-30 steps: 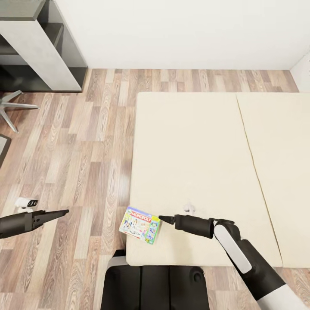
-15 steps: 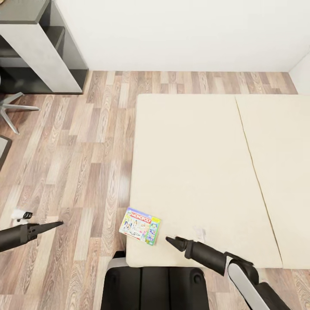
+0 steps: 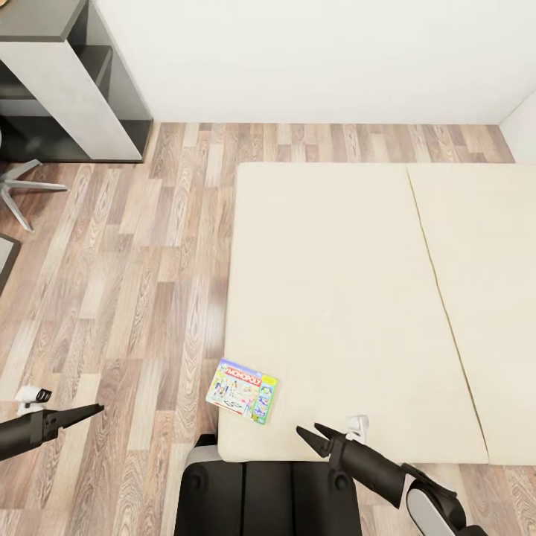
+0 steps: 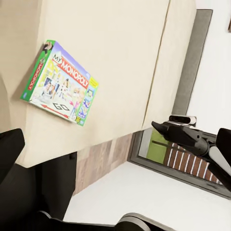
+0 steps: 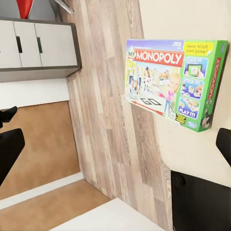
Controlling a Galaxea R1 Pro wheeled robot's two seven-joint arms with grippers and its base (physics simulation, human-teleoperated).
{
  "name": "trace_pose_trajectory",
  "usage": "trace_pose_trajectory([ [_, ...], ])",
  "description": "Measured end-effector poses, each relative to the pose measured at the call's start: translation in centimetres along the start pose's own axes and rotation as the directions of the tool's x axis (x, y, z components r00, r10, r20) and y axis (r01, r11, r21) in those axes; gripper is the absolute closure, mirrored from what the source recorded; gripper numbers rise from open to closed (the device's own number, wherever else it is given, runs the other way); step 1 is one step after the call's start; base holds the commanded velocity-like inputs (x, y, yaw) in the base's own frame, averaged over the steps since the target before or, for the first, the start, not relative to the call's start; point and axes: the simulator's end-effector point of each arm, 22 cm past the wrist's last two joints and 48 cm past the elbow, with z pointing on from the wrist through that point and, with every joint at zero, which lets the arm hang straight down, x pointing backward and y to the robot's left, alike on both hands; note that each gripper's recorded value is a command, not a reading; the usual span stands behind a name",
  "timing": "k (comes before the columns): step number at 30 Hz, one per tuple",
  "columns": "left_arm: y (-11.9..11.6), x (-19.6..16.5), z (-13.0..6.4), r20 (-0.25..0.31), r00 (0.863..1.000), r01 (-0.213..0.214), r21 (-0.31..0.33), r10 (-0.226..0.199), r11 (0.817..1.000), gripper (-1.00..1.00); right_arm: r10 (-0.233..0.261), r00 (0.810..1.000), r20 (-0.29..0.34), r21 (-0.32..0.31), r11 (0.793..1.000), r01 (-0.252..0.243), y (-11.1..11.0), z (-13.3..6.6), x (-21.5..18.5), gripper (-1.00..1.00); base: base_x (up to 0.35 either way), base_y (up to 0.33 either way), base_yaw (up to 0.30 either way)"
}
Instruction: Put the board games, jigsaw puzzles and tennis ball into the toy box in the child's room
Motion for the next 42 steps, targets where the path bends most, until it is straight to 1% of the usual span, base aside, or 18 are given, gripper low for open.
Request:
trace_pose_trajectory([
  [26, 0.18, 0.38, 0.24, -0.002, 1.0, 0.007, 0.001, -0.007, 1.0, -1.0, 0.004, 1.0, 0.002, 0.006, 1.0, -0.004, -0.22, -0.03, 0.09, -1.0, 0.0, 0.0, 0.0],
  [42, -0.58, 0.01, 0.07, 0.007, 1.0, -0.011, 0.005, 0.011, 1.0, -1.0, -0.011, 1.0, 0.016, -0.006, 1.0, 0.011, 0.65, -0.02, -0.46, -1.0, 0.0, 0.0, 0.0],
])
